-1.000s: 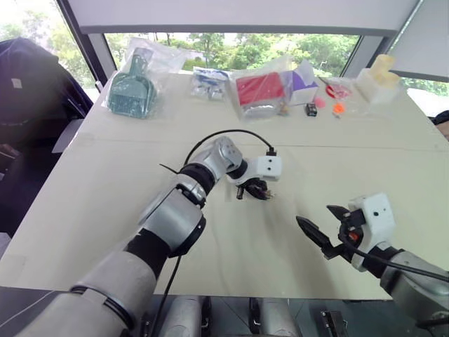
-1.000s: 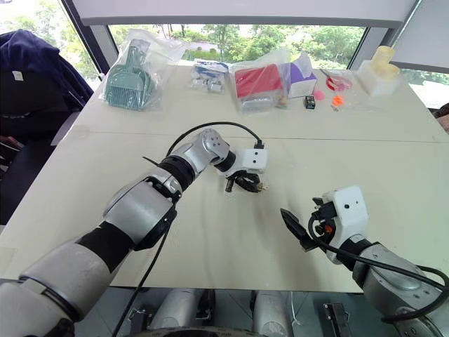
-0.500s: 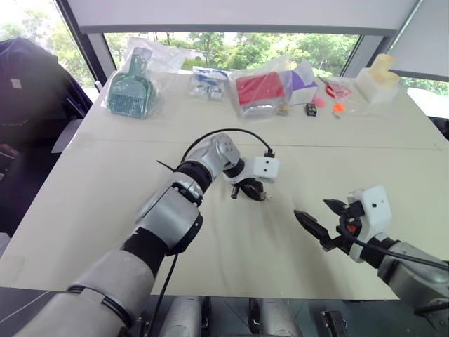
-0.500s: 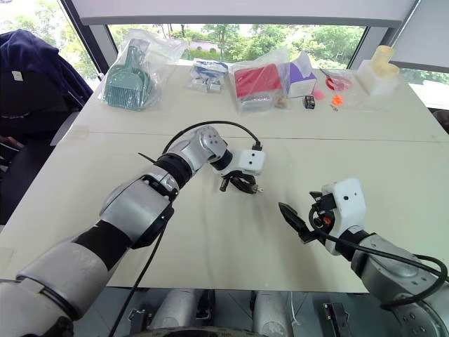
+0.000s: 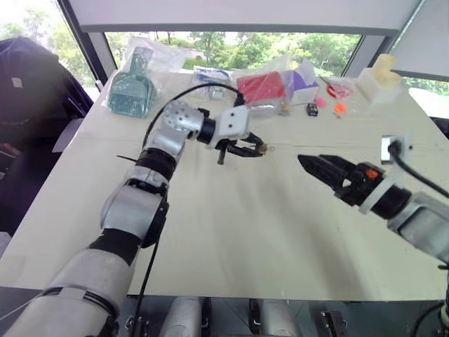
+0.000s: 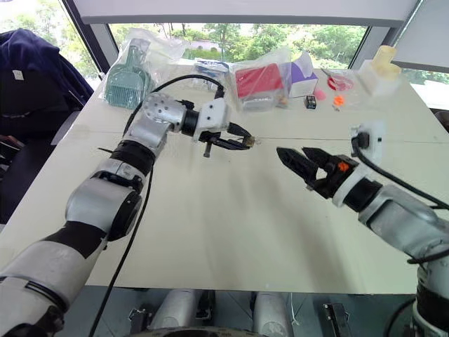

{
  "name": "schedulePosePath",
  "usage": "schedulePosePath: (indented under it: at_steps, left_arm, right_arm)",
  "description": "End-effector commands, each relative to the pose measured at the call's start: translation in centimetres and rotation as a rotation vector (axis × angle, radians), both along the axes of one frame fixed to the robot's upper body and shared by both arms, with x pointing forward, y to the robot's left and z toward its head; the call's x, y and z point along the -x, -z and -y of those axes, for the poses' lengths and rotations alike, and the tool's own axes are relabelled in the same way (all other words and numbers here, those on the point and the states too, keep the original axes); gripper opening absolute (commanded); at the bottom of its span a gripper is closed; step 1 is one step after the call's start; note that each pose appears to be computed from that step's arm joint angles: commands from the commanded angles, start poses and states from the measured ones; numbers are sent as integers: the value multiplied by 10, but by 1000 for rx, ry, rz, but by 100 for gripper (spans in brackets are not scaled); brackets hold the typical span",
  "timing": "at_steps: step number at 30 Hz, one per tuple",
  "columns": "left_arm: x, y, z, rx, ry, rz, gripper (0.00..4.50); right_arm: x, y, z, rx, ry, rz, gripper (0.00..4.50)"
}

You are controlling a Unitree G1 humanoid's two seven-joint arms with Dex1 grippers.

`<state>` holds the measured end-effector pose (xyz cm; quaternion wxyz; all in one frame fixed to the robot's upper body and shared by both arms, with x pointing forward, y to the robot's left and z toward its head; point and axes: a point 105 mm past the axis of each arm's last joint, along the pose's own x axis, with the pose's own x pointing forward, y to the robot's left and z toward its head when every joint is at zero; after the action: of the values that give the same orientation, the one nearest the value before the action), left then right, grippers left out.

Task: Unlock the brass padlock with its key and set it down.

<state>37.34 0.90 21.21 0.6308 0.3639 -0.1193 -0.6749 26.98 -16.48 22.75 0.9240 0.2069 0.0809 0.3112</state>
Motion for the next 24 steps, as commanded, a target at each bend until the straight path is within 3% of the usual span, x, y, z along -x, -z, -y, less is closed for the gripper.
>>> schedulePosePath:
  at_steps: [1,7,12,15,19,24]
  left_arm:
    - [9,-22,4,62,23,97,69]
    - [21,-37,8,132,9,174,69]
    - [26,-38,10,179,-2,127,69]
    - [24,-36,8,170,-13,129,69]
    - [25,-37,9,171,-9,123,69]
    - [28,-35,10,167,4,124,69]
  right_arm:
    - [-6,-12,-11,-29,-64,20,450]
    - [-20,-15,-21,-84,-97,-6,450]
    - [-24,-13,-28,-74,-115,-10,450]
    - [-29,-12,-25,-94,-91,-15,358]
    - [-32,-12,-24,-112,-78,-16,164]
    - [-32,-10,-24,-135,-65,-28,164]
